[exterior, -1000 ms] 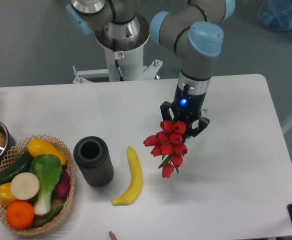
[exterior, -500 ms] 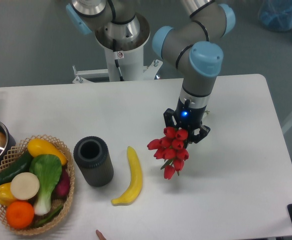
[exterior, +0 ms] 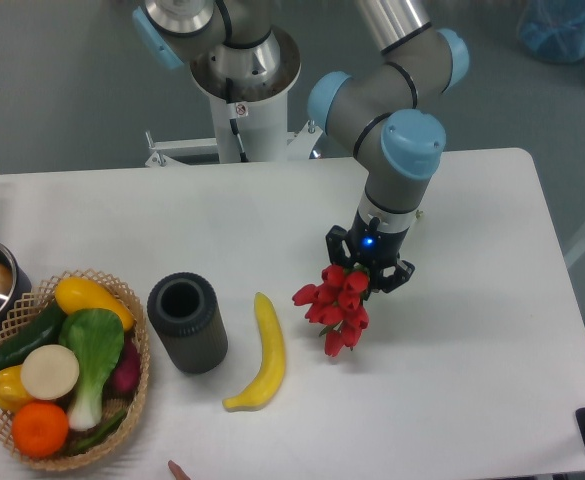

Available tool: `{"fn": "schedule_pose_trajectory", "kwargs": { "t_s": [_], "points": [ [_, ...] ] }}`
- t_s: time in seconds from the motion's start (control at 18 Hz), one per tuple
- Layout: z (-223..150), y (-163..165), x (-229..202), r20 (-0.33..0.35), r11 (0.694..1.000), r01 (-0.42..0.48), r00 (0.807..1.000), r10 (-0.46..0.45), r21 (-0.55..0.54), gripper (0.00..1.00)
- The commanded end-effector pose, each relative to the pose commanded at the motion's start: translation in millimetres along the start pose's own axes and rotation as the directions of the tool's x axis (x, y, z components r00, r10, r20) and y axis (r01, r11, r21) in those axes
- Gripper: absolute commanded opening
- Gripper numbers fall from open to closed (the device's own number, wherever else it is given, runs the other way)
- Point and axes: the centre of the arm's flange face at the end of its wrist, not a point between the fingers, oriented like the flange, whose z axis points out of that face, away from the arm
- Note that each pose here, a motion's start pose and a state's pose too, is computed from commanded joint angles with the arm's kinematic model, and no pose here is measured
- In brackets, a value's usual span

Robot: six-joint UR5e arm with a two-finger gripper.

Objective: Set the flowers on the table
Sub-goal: 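Lower the held red tulips toward the table beside the banana, then open the gripper to release the tulips onto the table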

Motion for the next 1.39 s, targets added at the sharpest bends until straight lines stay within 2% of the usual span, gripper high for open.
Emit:
{"fn": "schedule_pose_trajectory", "kwargs": {
  "t_s": [0.33,0.39,0.5,0.56,0.67,1.11,1.39],
  "points": [
    [6,1,-1,-0.008,1.0,0.001,1.0,-0.001,-0.003,0.49],
    [6,1,-1,-0.007,1.0,-0.003,1.0,0.003,-0.003,0.6],
    [5,1,-1,-0.007,1.0,-0.003,1.0,0.003,-0.003,0.76],
    [4,1,-2,-0.004,1.0,-0.005,1.0,0.005,-0.002,0.91],
    [3,1,-2,0.0,1.0,-0.005,1.0,0.005,0.0,0.99],
    [-13,3,-13,0.033,1.0,0.006,0.999,-0.006,0.007,1.0],
    [-45,19,-18,0.089,1.0,0.028,0.996,-0.028,0.005,1.0]
  ]
}}
